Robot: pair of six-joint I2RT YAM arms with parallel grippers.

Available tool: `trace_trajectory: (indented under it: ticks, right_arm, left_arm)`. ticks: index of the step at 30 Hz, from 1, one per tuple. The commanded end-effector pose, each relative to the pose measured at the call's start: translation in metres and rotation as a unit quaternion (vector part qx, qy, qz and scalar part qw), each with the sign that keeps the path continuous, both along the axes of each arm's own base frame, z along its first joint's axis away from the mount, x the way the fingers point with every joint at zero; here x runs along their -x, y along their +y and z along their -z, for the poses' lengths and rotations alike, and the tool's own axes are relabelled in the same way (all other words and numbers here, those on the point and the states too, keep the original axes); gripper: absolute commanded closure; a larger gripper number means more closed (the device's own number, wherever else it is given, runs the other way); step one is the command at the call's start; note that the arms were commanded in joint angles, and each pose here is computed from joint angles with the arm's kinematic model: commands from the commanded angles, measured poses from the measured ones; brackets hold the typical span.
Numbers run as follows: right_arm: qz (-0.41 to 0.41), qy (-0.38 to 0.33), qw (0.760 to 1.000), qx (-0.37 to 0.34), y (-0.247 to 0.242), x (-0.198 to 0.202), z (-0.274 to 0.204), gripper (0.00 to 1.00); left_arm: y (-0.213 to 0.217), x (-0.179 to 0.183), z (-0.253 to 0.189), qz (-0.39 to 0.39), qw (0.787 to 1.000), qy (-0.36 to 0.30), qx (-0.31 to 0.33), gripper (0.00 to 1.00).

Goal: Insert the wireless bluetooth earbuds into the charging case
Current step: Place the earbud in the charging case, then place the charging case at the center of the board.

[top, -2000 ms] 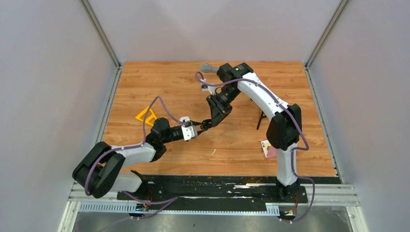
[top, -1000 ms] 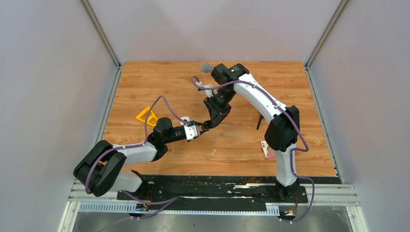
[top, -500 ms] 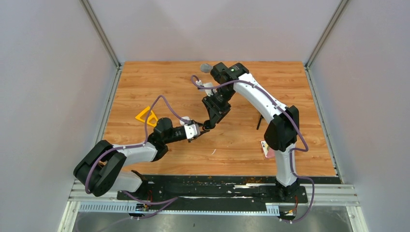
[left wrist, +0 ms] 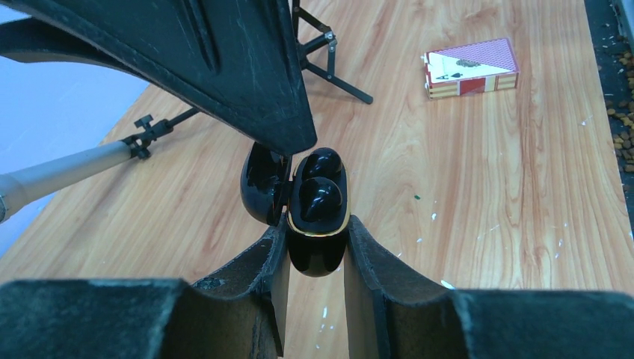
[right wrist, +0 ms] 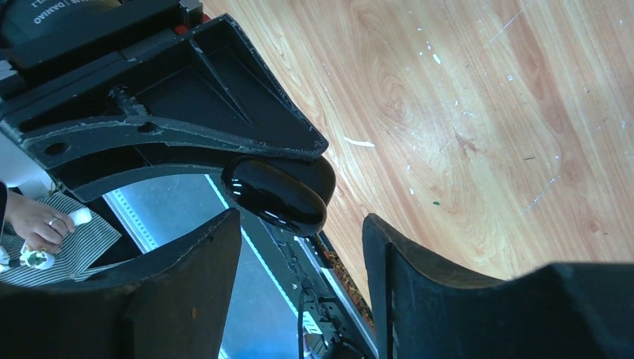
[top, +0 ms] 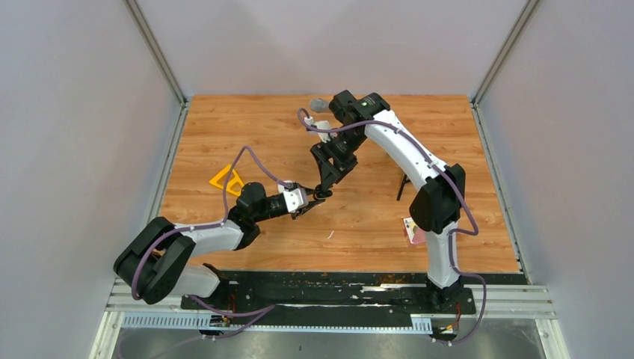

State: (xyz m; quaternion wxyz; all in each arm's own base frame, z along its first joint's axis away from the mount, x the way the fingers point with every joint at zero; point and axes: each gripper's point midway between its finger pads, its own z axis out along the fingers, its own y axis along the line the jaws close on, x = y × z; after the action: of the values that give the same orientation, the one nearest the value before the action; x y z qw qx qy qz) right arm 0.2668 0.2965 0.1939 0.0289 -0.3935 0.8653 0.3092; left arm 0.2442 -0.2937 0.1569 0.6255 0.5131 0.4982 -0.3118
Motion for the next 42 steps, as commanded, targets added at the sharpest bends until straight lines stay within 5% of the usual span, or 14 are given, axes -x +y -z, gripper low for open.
trace_trajectory:
  ticks: [1,6,11,16,20,24,26,30,35,42]
  right_arm:
    - [-0.021,-0.048,0.997,-0.058,-0.001,0.003,-0.043,0.37]
    - [-0.128,-0.122,0.973,-0.146,-0.006,0.010,-0.071,0.20]
    - [-0.305,-0.264,0.897,-0.182,-0.021,0.014,-0.057,0.19]
    - [-0.337,-0.404,0.830,-0.189,-0.010,-0.013,-0.051,0.16]
    - [-0.360,-0.440,0.800,-0.194,0.005,-0.011,-0.044,0.13]
    - [-0.376,-0.413,0.804,-0.204,0.019,0.004,-0.033,0.13]
    - [-0.379,-0.405,0.807,-0.205,0.024,0.010,-0.034,0.02]
    - [-0.364,-0.433,0.806,-0.177,0.023,0.013,-0.044,0.01]
    - [-0.298,-0.452,0.828,-0.148,0.008,0.017,-0.063,0.01]
    - [-0.096,-0.479,0.869,-0.075,-0.041,-0.038,-0.058,0.00]
  left_arm:
    - [-0.003,-0.002,-0.022,-0.005,0.999,-0.016,0.031,1.00]
    - [-0.002,0.002,-0.028,0.007,0.999,-0.003,0.040,1.00]
    - [-0.004,0.003,-0.034,0.019,0.999,0.012,0.037,1.00]
    - [-0.001,0.002,-0.043,0.024,0.999,-0.001,0.024,1.00]
    - [-0.001,0.004,-0.047,0.034,0.999,-0.007,0.012,1.00]
    - [-0.002,0.005,-0.052,0.039,0.999,-0.012,0.006,1.00]
    - [-0.002,0.003,-0.055,0.033,0.999,-0.006,0.006,1.00]
    - [0.000,-0.009,-0.062,-0.005,0.998,0.057,0.026,1.00]
    - [0.014,-0.030,-0.060,-0.082,0.981,0.160,0.073,1.00]
    - [0.016,-0.009,-0.023,-0.045,0.978,0.201,0.030,1.00]
